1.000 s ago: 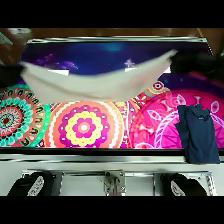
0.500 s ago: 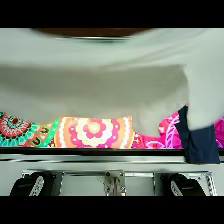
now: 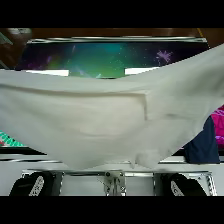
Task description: Fold the shirts.
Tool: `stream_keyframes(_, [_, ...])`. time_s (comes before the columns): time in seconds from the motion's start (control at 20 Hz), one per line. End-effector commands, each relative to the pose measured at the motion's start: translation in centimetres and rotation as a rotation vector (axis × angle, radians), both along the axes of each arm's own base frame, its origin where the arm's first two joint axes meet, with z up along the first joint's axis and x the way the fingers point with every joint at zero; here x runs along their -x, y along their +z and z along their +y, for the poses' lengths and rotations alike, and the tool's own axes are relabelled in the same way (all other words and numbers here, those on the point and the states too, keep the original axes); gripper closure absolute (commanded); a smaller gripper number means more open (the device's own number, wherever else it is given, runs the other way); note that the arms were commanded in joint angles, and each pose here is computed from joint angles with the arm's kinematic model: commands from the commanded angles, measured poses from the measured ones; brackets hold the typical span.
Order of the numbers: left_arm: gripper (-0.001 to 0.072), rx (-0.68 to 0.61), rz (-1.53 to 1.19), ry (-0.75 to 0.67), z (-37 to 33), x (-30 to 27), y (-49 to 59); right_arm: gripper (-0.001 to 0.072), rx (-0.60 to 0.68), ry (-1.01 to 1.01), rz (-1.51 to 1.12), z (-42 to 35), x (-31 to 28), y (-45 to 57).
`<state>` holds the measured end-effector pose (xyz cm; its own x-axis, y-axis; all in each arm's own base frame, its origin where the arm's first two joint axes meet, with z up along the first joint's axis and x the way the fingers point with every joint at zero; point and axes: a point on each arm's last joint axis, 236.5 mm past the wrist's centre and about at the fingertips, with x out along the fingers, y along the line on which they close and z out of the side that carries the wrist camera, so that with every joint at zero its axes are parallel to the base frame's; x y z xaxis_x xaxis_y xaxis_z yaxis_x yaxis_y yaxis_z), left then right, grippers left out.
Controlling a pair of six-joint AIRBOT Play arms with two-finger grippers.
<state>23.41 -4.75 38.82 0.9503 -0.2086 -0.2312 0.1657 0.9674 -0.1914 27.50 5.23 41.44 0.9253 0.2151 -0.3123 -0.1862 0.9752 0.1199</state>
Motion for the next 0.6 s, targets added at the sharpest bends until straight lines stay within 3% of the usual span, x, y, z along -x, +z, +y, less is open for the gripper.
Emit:
stream_keyframes(0.0, [0.0673, 0.040, 0.279, 0.070, 2.5, -4.6, -9.5, 0.0646, 0.015, -0.040, 0.339, -0.7, -5.5, -9.0])
stream_keyframes(0.25, [0.0672, 0.115, 0.581, 0.112, 4.9, -14.4, -23.1, 0.0646, -0.024, -0.042, 0.654, 0.4, -18.4, -26.2])
stream_keyframes(0.55, [0.0672, 0.263, 0.701, 0.172, 6.1, -23.1, -34.5, 0.0645, -0.214, -0.085, 0.592, 2.2, -30.0, -38.1])
